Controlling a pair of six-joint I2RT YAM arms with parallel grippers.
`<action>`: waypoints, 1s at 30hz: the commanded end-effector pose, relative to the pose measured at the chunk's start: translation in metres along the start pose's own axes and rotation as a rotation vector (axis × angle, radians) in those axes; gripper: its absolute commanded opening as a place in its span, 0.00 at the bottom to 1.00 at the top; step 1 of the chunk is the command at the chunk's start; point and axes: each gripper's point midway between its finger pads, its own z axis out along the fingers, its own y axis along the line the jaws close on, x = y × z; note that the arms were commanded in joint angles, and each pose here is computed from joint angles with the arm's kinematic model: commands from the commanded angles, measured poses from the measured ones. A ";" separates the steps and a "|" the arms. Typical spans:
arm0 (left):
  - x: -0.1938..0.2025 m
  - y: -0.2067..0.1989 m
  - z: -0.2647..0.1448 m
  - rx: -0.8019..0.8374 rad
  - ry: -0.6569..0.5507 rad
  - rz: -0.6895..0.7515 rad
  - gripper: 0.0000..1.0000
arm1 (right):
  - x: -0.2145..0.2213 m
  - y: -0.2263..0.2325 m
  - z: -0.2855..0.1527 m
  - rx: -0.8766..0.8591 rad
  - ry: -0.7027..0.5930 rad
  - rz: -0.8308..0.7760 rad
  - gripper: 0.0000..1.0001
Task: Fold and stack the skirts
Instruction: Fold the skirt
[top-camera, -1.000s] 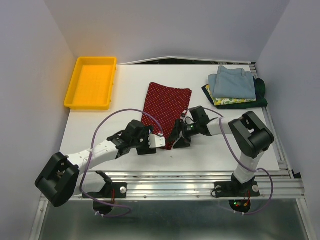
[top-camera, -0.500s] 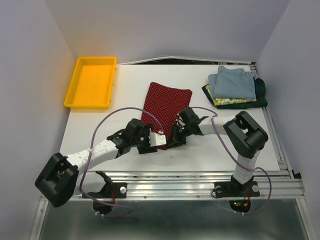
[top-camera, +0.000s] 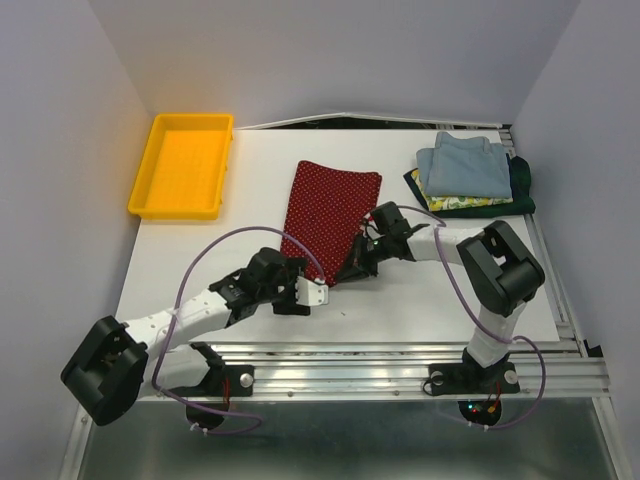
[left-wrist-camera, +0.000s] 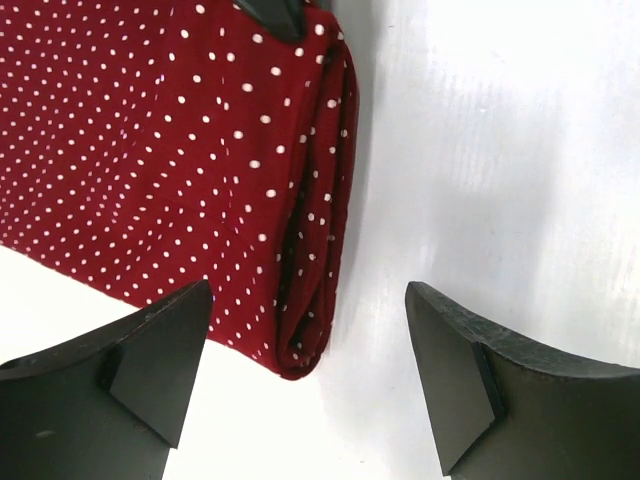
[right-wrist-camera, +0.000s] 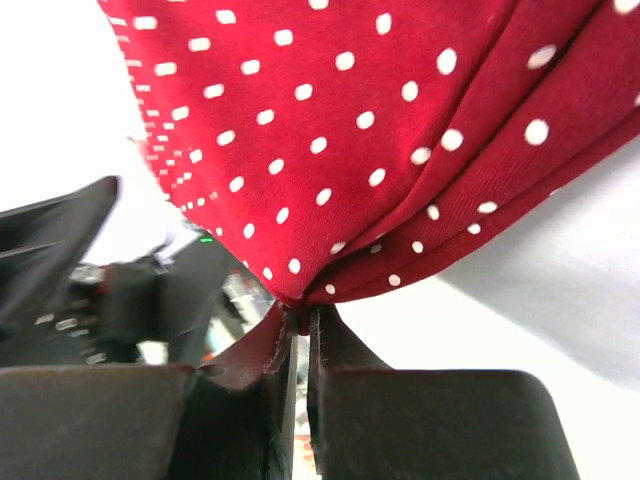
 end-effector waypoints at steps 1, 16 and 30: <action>-0.009 0.015 0.008 -0.086 -0.030 0.042 0.89 | -0.002 0.044 -0.021 -0.168 0.023 0.014 0.01; -0.009 0.018 0.036 -0.160 -0.002 -0.018 0.82 | -0.009 0.059 -0.032 -0.304 0.047 0.190 0.01; 0.006 0.024 0.039 -0.184 0.110 -0.123 0.37 | -0.006 0.051 -0.041 -0.343 0.043 0.200 0.01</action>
